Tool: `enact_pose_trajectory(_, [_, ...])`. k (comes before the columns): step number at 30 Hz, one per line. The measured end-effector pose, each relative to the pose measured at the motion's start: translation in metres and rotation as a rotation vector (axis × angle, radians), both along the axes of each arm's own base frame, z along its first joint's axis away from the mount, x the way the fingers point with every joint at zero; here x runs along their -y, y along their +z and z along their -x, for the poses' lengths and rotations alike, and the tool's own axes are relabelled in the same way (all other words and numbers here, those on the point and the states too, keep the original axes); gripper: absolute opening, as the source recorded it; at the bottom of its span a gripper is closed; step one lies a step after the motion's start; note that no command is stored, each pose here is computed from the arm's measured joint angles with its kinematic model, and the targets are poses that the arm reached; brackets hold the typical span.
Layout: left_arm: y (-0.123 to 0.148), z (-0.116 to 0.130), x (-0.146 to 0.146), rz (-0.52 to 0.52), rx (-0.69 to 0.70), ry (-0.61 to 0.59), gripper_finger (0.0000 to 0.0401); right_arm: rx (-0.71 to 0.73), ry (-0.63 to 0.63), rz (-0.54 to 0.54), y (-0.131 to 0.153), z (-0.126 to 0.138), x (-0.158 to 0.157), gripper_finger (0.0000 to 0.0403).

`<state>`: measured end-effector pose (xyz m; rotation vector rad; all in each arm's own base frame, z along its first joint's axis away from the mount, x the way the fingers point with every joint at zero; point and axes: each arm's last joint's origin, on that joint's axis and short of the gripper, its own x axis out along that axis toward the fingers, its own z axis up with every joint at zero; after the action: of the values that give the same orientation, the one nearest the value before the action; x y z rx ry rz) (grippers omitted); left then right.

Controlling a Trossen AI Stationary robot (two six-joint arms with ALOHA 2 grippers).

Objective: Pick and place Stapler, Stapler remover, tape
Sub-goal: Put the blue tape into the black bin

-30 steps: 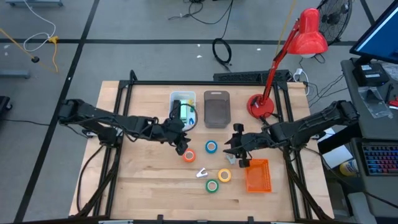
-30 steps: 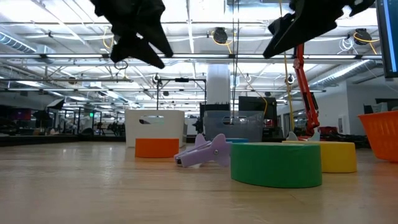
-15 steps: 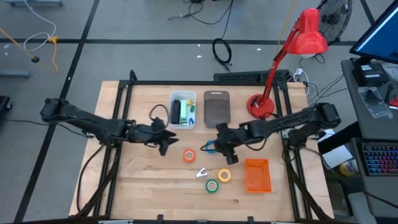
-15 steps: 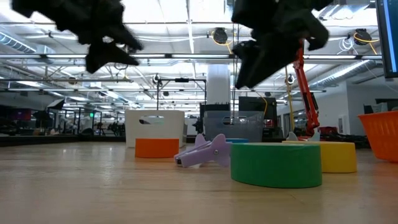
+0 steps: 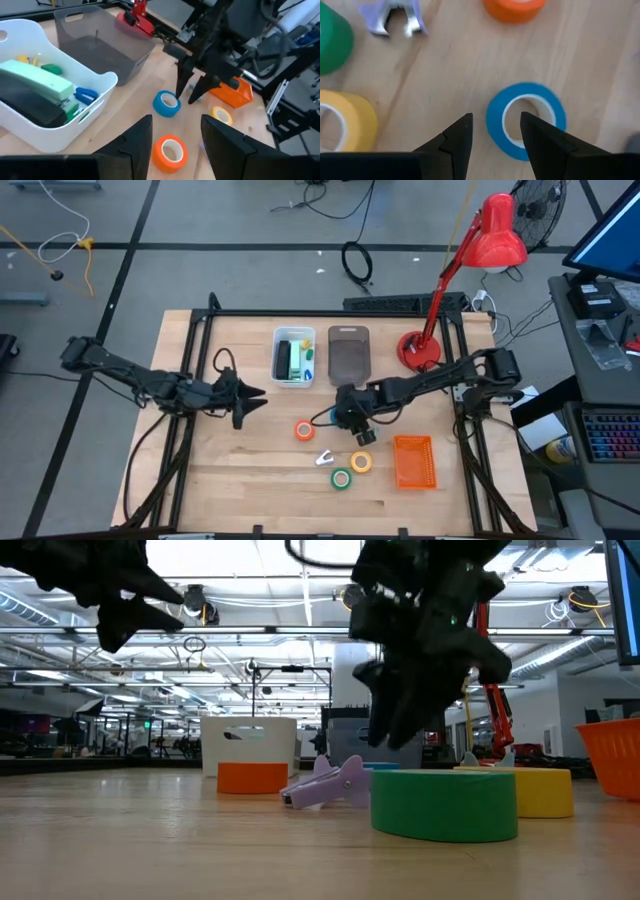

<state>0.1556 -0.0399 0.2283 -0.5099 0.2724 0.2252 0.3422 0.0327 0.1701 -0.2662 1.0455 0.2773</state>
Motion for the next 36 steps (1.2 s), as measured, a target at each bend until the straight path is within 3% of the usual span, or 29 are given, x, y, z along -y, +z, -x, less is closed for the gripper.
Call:
enact_pose_trajectory(10, [0.0,0.001,0.003,-0.004,-0.001,-0.005,0.017,-0.068,-0.017,0.059,-0.024,-0.005,0.001,0.0152])
enact_pose_trajectory(24, [0.0,0.001,0.003,-0.005,-0.002,-0.005,0.017,-0.081,-0.021,0.056,-0.022,-0.001,0.001,0.0036])
enact_pose_trajectory(29, [0.0,0.001,0.003,-0.003,-0.002,-0.005,0.017,-0.015,-0.015,0.03,0.004,0.005,0.0,0.0036])
enact_pose_trajectory(36, [0.0,0.001,0.003,-0.002,-0.002,-0.005,0.017,0.266,-0.025,-0.097,0.082,0.026,0.006,0.0036])
